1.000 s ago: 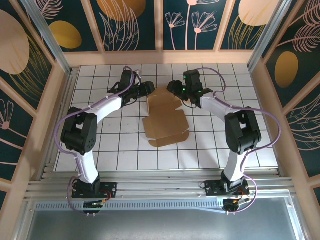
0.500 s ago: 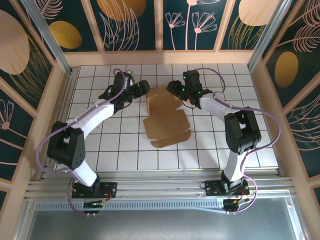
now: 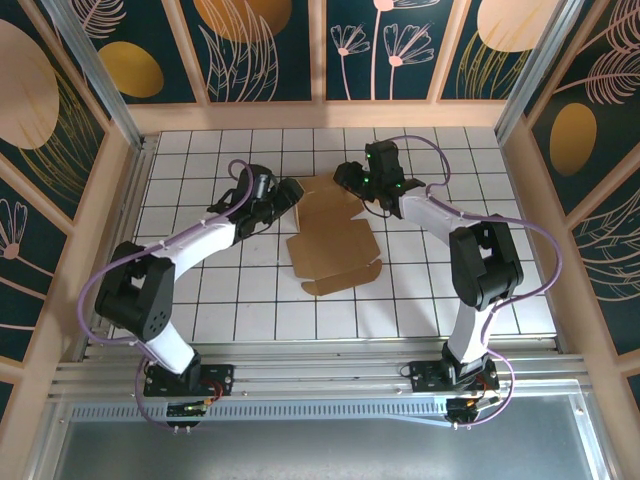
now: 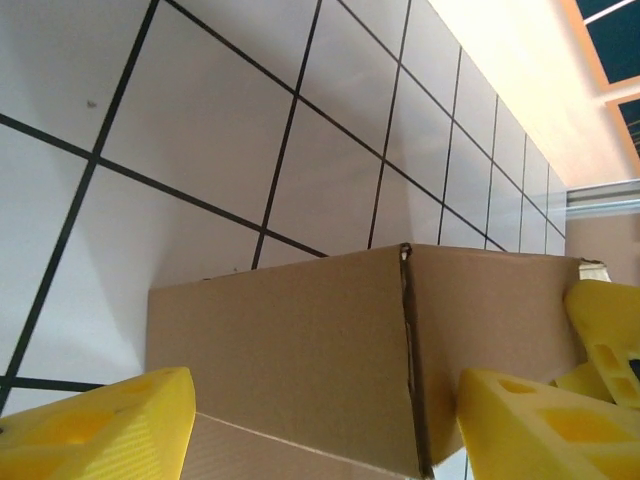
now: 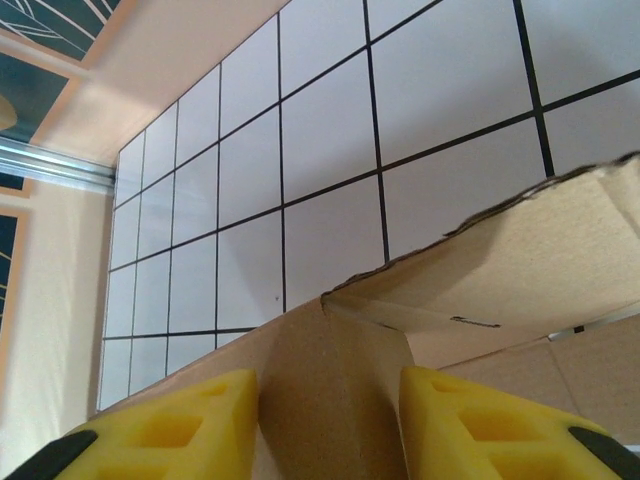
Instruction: Fold the paper box
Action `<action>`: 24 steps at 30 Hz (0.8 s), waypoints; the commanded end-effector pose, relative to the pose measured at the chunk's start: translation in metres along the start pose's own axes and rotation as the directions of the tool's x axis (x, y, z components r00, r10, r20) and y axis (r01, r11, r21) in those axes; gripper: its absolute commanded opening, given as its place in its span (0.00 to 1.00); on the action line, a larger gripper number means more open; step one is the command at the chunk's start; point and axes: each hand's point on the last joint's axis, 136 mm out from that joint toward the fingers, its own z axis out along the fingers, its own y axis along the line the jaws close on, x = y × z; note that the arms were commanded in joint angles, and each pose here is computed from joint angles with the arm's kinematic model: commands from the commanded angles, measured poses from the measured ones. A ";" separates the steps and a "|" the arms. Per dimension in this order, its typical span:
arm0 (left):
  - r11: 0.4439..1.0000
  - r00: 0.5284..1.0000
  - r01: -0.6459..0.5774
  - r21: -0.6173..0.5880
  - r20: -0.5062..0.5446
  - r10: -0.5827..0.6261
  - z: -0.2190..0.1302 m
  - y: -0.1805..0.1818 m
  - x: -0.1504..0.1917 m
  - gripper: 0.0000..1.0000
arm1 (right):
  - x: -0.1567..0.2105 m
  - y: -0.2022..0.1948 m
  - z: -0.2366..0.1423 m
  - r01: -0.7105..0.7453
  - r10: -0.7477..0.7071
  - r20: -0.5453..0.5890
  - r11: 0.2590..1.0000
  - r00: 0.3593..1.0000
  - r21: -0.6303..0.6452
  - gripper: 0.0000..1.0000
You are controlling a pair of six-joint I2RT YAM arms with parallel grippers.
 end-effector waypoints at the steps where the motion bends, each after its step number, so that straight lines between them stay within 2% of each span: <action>1: 0.999 1.000 0.015 0.049 -0.009 -0.015 0.008 -0.017 -0.001 0.65 | 0.023 -0.016 -0.003 0.021 -0.017 -0.062 0.997 0.998 0.072 0.44; 7: 1.000 1.000 0.022 -0.008 -0.021 -0.023 0.019 0.003 0.007 0.54 | 0.014 -0.008 -0.015 0.056 -0.053 -0.036 0.995 0.998 0.081 0.50; 16: 1.000 1.000 0.009 -0.021 -0.023 -0.010 0.020 0.006 0.007 0.53 | -0.022 0.000 -0.052 0.096 -0.102 0.054 0.989 0.993 0.109 0.62; 20: 1.000 1.000 0.006 -0.018 -0.021 -0.006 0.019 0.005 0.006 0.53 | -0.019 -0.011 -0.073 0.074 -0.083 0.087 0.992 0.993 0.099 0.63; 24: 1.000 1.000 -0.009 -0.018 -0.019 0.008 0.019 0.002 0.005 0.53 | 0.002 -0.023 -0.085 0.042 -0.046 0.093 0.998 0.995 0.041 0.63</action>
